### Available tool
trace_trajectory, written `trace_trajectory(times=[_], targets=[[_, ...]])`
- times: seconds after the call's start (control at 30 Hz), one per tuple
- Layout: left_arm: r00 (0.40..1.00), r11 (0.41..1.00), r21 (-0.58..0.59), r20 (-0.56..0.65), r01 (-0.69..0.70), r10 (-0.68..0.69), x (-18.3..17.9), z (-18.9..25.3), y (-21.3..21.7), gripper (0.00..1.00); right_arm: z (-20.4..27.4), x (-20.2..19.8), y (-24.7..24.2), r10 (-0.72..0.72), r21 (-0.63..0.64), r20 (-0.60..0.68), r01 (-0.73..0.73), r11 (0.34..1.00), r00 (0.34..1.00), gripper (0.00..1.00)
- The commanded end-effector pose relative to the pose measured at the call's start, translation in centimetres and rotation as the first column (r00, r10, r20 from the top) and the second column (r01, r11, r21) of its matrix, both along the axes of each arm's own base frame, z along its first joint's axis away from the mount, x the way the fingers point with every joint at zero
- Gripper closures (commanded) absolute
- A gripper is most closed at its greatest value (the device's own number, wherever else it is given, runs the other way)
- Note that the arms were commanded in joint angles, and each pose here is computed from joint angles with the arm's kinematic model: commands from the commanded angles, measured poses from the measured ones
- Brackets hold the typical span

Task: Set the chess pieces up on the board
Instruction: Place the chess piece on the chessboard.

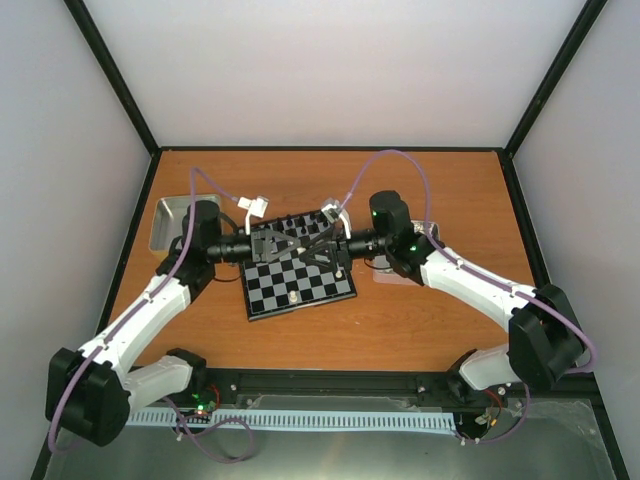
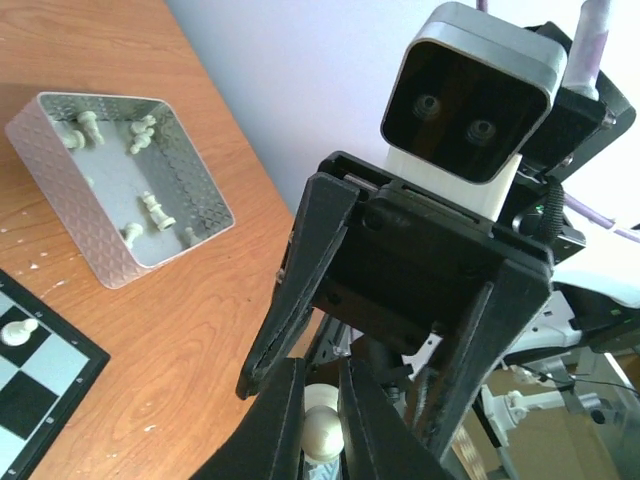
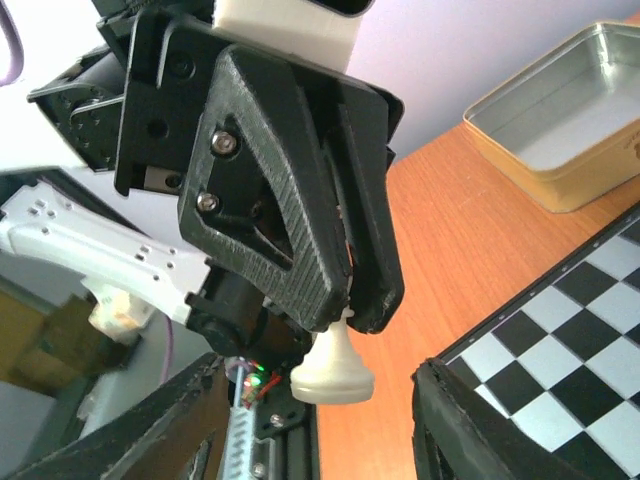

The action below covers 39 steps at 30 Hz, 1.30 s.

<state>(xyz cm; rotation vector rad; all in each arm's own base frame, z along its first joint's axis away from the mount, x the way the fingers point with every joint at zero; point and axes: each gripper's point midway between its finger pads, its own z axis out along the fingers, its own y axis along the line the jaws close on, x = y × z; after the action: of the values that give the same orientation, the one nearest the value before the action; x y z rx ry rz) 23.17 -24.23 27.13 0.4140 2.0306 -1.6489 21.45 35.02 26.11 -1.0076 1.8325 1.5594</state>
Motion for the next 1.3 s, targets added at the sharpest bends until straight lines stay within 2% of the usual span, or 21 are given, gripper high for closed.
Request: trace_trajectory(times=[0.0, 0.07, 0.17, 0.4, 0.47, 0.6, 0.7, 0.77, 0.83, 1.03, 1.17, 1.27], targets=[[0.994, 0.995, 0.056, 0.078, -0.078, 0.073, 0.8, 0.7, 0.6, 0.99, 0.5, 0.1, 0.2, -0.014, -0.006, 0.028, 0.014, 1.0, 1.0, 0.41], [0.984, 0.982, 0.113, 0.108, -0.153, 0.141, 1.6, 0.0, 1.3, 0.99, -0.4, 0.5, -0.2, -0.052, -0.035, 0.021, 0.053, 0.998, 0.998, 0.37], [0.958, 0.935, 0.223, 0.147, -0.276, 0.247, 2.8, -2.0, 3.1, 0.99, -1.8, 0.7, -1.0, -0.102, -0.074, 0.014, 0.103, 0.992, 0.995, 0.36], [0.909, 0.82, 0.396, 0.227, -0.414, 0.35, 3.8, -6.2, 6.0, 0.99, -3.7, 1.9, -3.6, -0.277, -0.138, -0.008, 0.273, 0.952, 0.961, 0.36], [0.874, 0.749, 0.452, 0.269, -0.485, 0.404, 4.5, -6.8, 7.5, 0.99, -4.1, 2.8, -4.3, -0.339, -0.158, 0.001, 0.335, 0.929, 0.941, 0.36], [0.764, 0.576, 0.508, 0.34, -0.64, 0.549, 5.3, -7.1, 11.5, 0.99, -4.4, 4.1, -5.0, -0.418, -0.182, 0.017, 0.414, 0.892, 0.908, 0.36], [0.707, 0.496, 0.522, 0.364, -0.694, 0.606, 5.1, -6.7, 13.4, 0.99, -4.8, 4.9, -5.3, -0.457, -0.198, 0.021, 0.452, 0.87, 0.889, 0.36], [0.69, 0.482, 0.515, 0.366, -0.709, 0.624, 5.0, -6.4, 13.8, 0.99, -5.1, 5.1, -5.3, -0.466, -0.205, 0.017, 0.46, 0.864, 0.884, 0.36], [0.7, 0.501, 0.509, 0.354, -0.7, 0.62, 4.6, -6.6, 13.4, 0.99, -5.6, 5.4, -5.3, -0.473, -0.218, 0.01, 0.464, 0.859, 0.881, 0.37], [0.781, 0.552, 0.575, 0.287, -0.604, 0.555, 2.8, -10.1, 10.1, 0.99, -6.3, 5.7, -5.2, -0.485, -0.232, -0.001, 0.472, 0.851, 0.874, 0.37], [0.783, 0.501, 0.63, 0.308, -0.594, 0.54, 1.6, -12.4, 8.9, 0.99, -6.3, 5.8, -5.4, -0.49, -0.234, 0.005, 0.477, 0.847, 0.872, 0.37], [0.785, 0.5, 0.628, 0.328, -0.597, 0.526, 1.0, -13.7, 8.2, 0.99, -6.5, 5.9, -5.6, -0.493, -0.238, 0.009, 0.481, 0.844, 0.87, 0.37]])
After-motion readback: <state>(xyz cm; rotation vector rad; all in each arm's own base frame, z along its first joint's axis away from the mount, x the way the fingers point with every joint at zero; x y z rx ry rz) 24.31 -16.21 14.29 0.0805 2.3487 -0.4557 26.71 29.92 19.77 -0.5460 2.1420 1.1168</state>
